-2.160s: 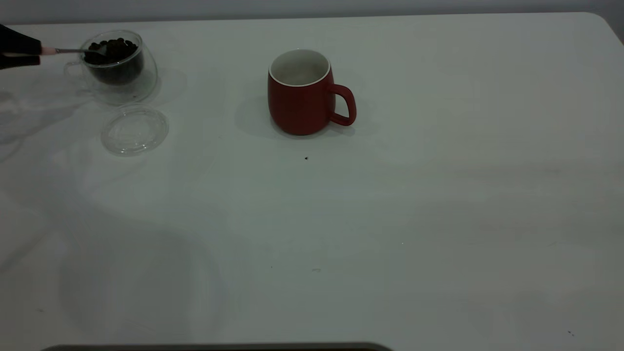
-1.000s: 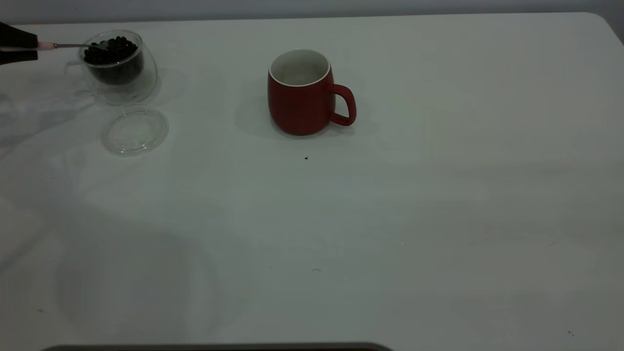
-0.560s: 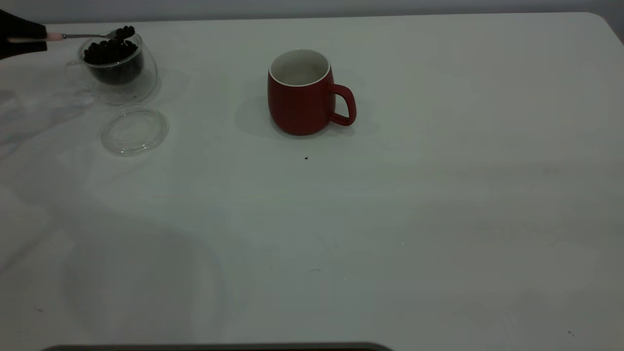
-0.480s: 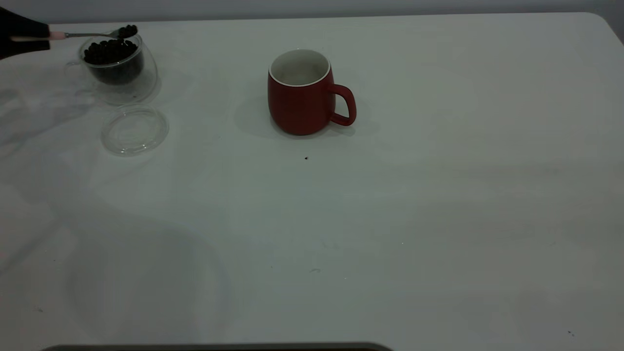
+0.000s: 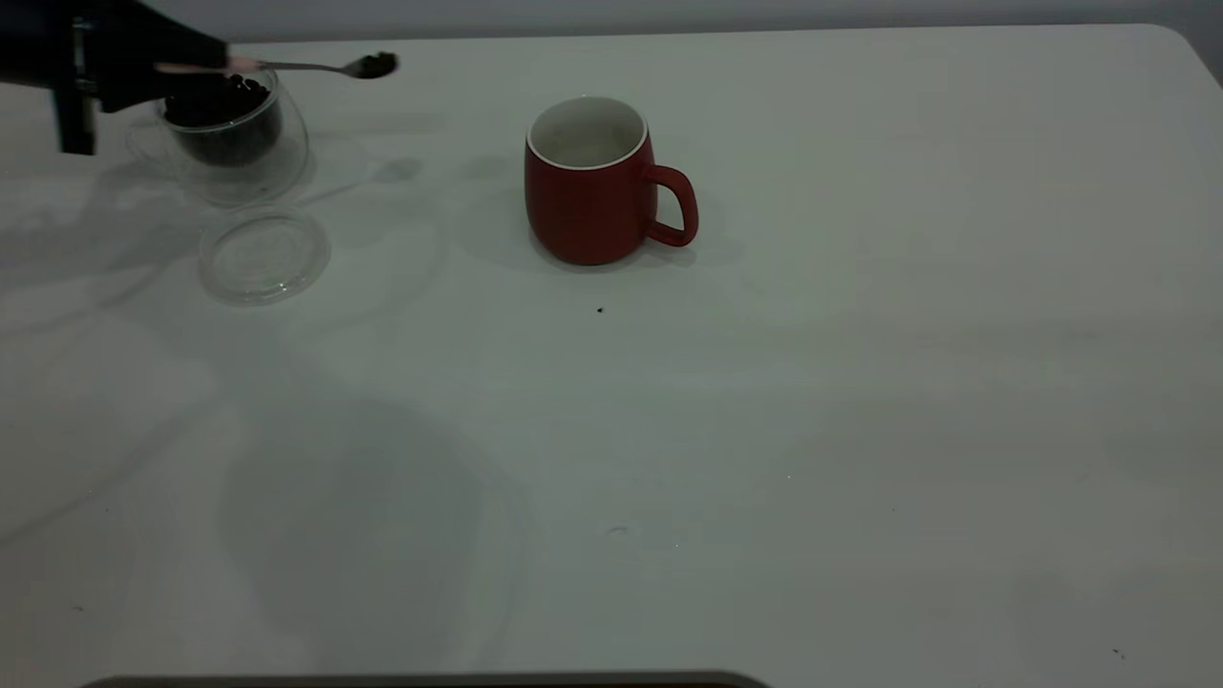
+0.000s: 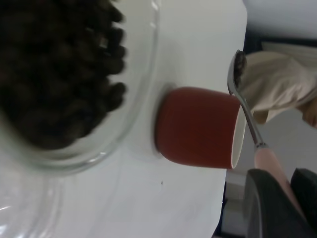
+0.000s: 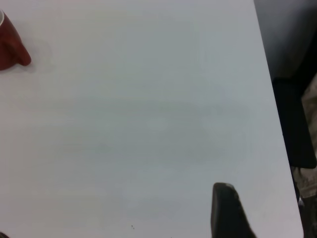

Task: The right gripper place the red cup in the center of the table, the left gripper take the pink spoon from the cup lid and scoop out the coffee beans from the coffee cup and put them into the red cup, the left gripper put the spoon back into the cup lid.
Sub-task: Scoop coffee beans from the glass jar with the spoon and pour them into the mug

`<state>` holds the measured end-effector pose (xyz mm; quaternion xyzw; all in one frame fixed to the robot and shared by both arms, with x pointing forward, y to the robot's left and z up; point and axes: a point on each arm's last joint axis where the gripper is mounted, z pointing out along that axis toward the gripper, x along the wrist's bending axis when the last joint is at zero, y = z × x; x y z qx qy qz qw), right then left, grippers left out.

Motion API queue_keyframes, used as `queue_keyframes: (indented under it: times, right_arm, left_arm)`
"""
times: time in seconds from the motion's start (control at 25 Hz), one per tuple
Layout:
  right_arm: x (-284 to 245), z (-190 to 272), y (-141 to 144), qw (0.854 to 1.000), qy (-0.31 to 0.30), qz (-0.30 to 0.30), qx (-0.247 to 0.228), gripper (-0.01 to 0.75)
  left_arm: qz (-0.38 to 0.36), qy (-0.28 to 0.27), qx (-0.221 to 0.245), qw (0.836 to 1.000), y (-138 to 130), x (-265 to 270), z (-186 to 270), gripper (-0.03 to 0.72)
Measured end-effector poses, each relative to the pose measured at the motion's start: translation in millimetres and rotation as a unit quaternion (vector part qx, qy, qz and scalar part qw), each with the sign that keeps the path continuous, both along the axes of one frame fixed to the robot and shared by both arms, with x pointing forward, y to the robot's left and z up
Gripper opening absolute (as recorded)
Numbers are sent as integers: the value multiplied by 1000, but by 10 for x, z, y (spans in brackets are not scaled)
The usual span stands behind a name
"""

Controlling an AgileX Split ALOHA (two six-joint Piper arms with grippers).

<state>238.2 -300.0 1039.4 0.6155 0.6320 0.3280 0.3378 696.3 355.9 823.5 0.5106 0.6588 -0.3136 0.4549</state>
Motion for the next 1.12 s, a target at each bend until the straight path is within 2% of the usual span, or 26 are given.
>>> queue_keyframes:
  times: [0.52, 0.92, 1.12]
  right_arm:
    - [0, 0, 0, 1000, 0, 0, 0, 434]
    - [0, 0, 0, 1000, 0, 0, 0, 434]
    - [0, 0, 0, 1000, 0, 0, 0, 434]
  left_arm:
    - [-77, -1, -6, 997, -764, 39, 10, 119]
    - [-93, -2, -9, 996, -926, 32, 16, 119]
    - [-114, -23, -5, 993, -1039, 22, 16, 119]
